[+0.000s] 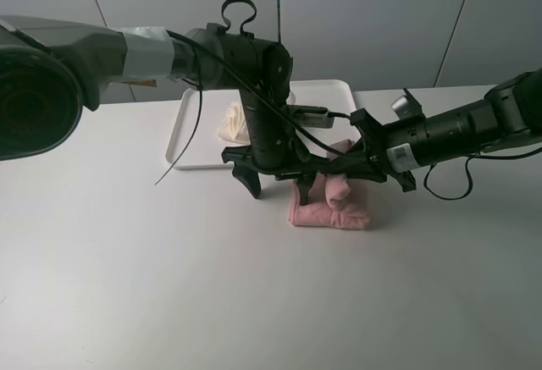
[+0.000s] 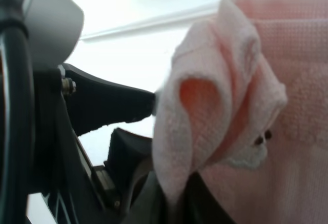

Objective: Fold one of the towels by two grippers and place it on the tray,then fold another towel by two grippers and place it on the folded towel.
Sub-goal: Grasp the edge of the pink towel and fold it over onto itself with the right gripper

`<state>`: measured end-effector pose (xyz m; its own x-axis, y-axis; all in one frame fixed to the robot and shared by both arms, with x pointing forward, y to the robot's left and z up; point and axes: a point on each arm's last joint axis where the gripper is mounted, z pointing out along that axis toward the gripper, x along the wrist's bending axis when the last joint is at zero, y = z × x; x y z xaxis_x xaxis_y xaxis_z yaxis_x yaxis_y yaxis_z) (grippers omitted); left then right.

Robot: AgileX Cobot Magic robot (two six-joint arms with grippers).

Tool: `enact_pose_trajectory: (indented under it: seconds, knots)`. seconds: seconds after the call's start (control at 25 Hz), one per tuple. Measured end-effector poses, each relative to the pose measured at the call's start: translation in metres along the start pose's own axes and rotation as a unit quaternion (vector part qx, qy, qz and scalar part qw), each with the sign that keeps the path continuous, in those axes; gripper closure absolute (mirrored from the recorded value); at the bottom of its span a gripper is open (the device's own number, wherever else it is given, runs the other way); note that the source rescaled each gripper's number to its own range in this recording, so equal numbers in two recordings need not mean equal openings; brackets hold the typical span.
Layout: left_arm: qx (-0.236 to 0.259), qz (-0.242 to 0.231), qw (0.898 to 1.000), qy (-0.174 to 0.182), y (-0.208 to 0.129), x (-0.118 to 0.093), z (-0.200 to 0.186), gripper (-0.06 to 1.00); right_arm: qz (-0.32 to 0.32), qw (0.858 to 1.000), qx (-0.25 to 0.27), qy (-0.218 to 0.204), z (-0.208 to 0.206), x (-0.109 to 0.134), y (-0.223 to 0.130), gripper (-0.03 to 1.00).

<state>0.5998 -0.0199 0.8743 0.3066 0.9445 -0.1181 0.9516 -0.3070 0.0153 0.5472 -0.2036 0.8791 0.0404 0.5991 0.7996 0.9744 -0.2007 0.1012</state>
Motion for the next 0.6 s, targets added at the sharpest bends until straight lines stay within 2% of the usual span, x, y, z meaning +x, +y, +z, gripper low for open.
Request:
enact_pose_trajectory:
  seconds: [0.6]
  knots:
    - [0.001, 0.010, 1.000, -0.005, 0.0019, 0.0041, -0.0006, -0.03, -0.007, 1.000, 0.001, -0.007, 0.0030, 0.0011, -0.0014, 0.94]
